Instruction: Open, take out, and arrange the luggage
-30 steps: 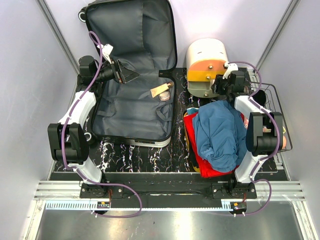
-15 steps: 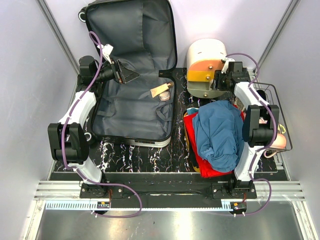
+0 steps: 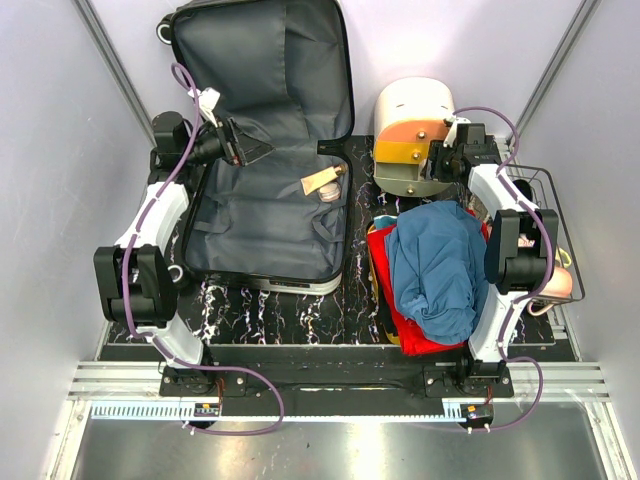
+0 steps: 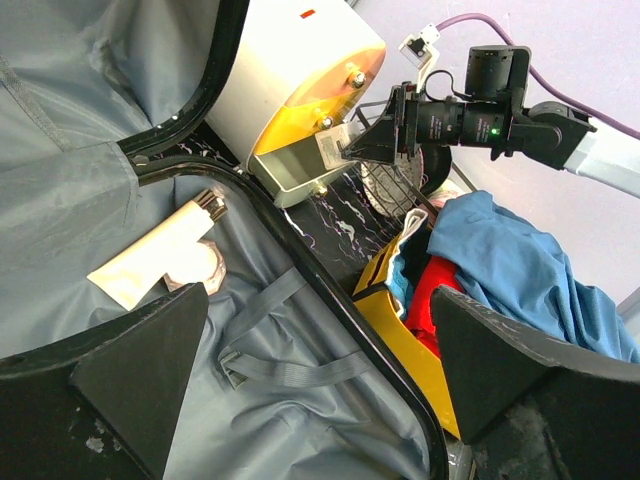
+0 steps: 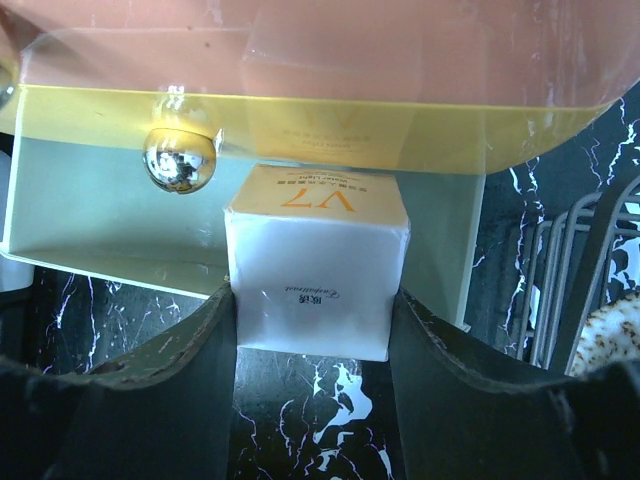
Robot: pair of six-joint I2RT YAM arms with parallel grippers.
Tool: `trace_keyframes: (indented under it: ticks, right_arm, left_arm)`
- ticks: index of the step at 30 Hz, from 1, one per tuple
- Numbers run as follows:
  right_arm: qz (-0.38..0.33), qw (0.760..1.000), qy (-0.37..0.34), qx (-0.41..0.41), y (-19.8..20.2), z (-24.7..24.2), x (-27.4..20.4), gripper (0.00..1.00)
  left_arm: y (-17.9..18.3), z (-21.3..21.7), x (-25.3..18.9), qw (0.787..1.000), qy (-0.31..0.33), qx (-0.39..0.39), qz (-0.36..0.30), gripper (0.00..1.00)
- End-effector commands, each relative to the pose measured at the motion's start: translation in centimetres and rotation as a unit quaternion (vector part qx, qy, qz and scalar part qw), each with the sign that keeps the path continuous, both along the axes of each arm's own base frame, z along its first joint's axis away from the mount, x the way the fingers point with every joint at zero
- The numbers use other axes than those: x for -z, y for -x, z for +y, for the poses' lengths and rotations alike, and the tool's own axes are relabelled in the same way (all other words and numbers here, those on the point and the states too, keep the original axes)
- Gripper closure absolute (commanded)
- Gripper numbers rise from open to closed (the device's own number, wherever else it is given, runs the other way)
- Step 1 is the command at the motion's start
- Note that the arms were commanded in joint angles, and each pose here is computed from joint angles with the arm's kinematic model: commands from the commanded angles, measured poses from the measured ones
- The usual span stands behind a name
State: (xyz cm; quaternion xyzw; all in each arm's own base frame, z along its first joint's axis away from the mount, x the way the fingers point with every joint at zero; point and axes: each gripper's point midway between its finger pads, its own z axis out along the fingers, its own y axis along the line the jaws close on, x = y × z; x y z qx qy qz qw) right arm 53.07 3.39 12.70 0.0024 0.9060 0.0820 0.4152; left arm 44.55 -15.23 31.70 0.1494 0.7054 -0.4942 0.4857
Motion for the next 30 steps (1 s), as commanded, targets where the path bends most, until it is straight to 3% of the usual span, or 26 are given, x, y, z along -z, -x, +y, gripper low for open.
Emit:
trace_keyframes:
  ticks: [1,6,15,19,22,23,30]
  right_arm:
    - [-0.035,0.999,-0.016,0.01,-0.7,0.1,-3.7,0.5]
    - [-0.043,0.999,-0.014,0.019,-0.6,-0.2,-4.5,0.28]
    - [-0.056,0.998,-0.015,0.016,-0.4,-0.3,-5.7,0.27]
    - [-0.081,0.996,-0.018,-0.032,0.6,1.0,-6.5,0.38]
    - [-0.114,0.99,-0.019,-0.083,1.8,2.2,-7.0,0.54]
    - [-0.133,0.987,-0.017,-0.089,1.9,2.3,-7.9,0.66]
    - [-0.059,0.993,-0.006,-0.1,3.4,2.1,-3.8,0.89]
  left_arm:
    - [-0.5,0.2,-0.9,1.0,-0.004,-0.004,-0.026,0.01]
    - [-0.4,0.2,-0.8,1.0,-0.005,-0.003,-0.024,0.01]
    - [-0.1,0.2,-0.7,1.0,-0.005,-0.003,-0.022,0.01]
    - [0.2,0.2,-0.6,1.0,-0.007,-0.003,-0.023,0.01]
    - [0.3,0.3,-0.6,1.0,-0.009,-0.004,-0.025,0.01]
    - [0.3,0.2,-0.5,1.0,-0.01,-0.002,-0.025,0.01]
    - [0.1,0.3,-0.7,1.0,-0.011,-0.004,-0.026,0.01]
